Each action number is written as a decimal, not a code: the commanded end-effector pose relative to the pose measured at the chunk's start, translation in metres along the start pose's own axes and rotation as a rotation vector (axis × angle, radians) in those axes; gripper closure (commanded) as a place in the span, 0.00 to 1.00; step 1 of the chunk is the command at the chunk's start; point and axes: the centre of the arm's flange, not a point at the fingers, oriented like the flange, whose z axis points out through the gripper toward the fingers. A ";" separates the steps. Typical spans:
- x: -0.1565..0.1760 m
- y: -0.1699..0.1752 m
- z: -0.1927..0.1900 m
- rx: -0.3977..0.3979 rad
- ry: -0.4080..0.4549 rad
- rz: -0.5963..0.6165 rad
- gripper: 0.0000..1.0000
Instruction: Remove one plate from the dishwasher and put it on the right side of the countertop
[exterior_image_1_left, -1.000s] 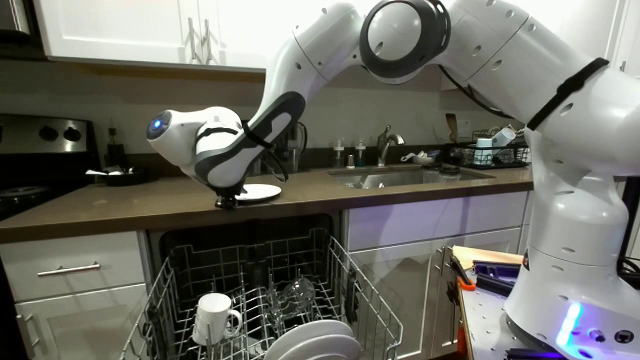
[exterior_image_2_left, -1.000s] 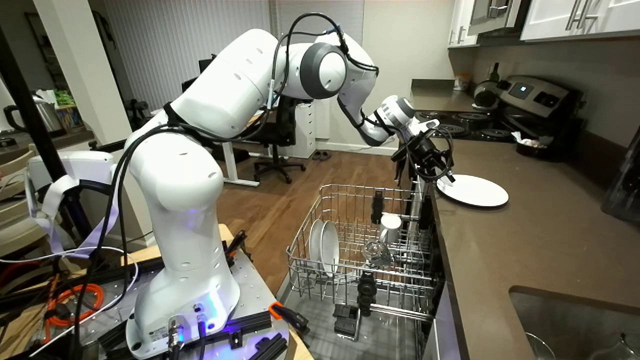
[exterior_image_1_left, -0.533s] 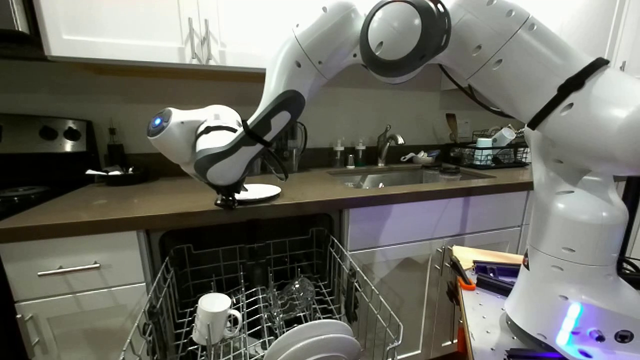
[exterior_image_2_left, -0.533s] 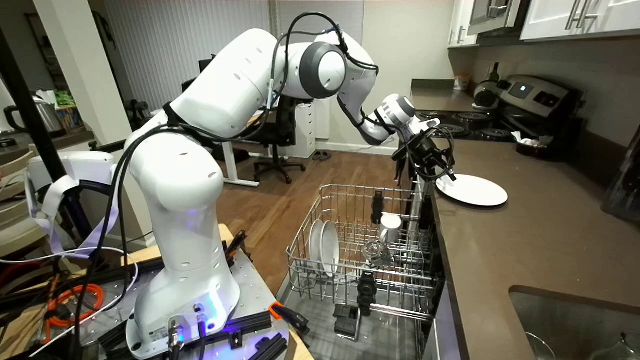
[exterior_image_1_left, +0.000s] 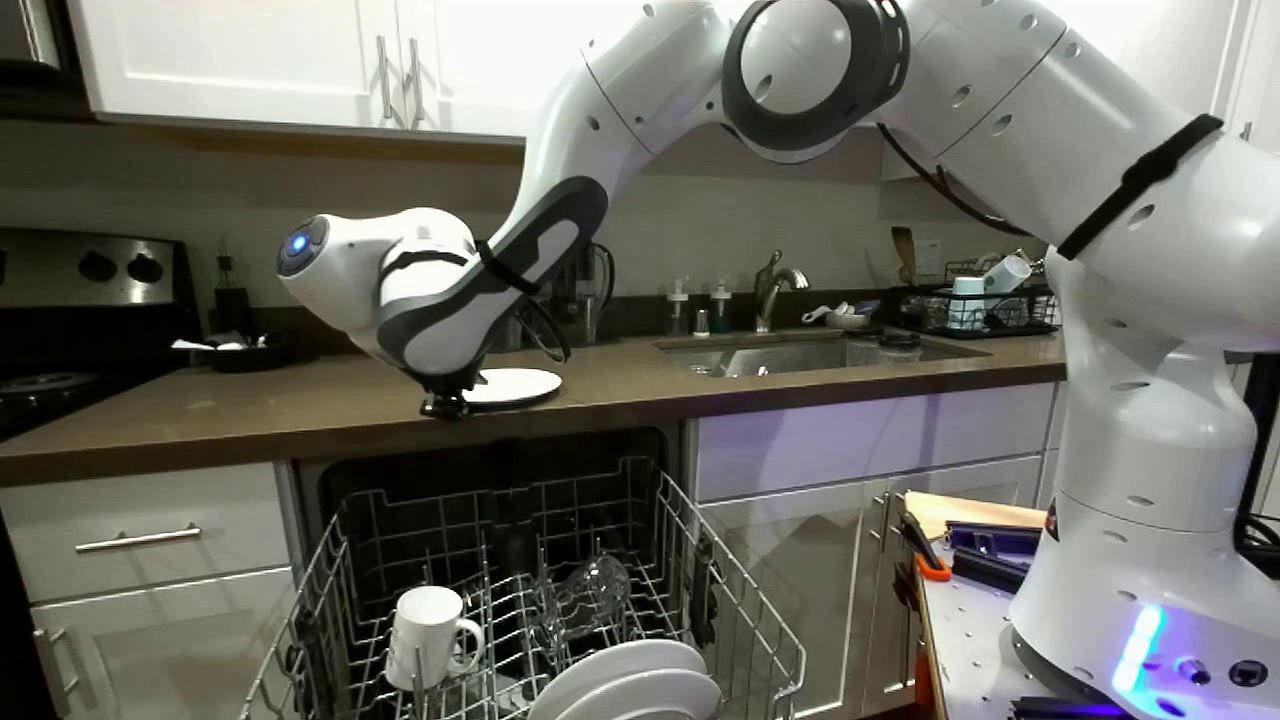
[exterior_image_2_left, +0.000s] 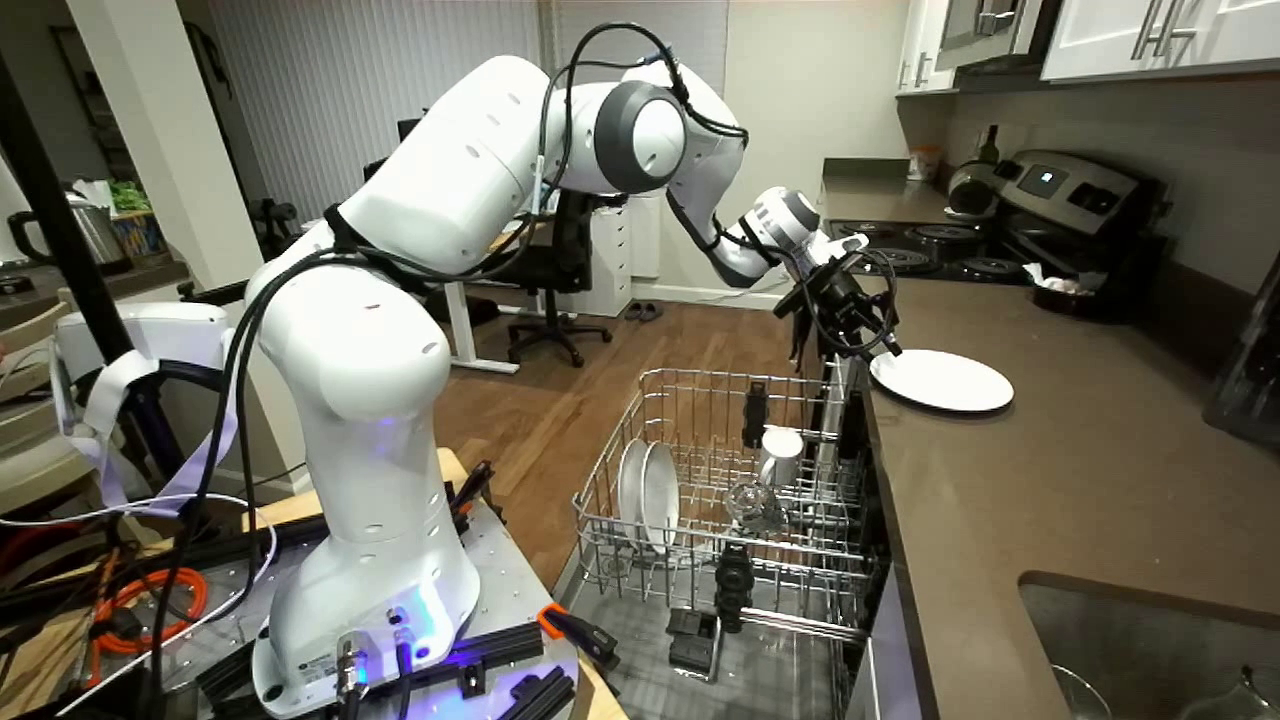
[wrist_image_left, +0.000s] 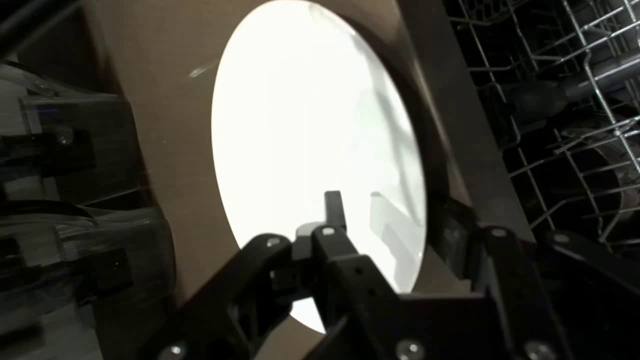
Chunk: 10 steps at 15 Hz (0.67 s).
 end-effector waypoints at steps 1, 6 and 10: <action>-0.015 0.001 -0.015 -0.010 -0.012 -0.013 0.44; -0.025 0.003 -0.030 0.075 -0.013 -0.044 0.47; -0.055 0.007 -0.059 0.203 -0.014 -0.088 0.47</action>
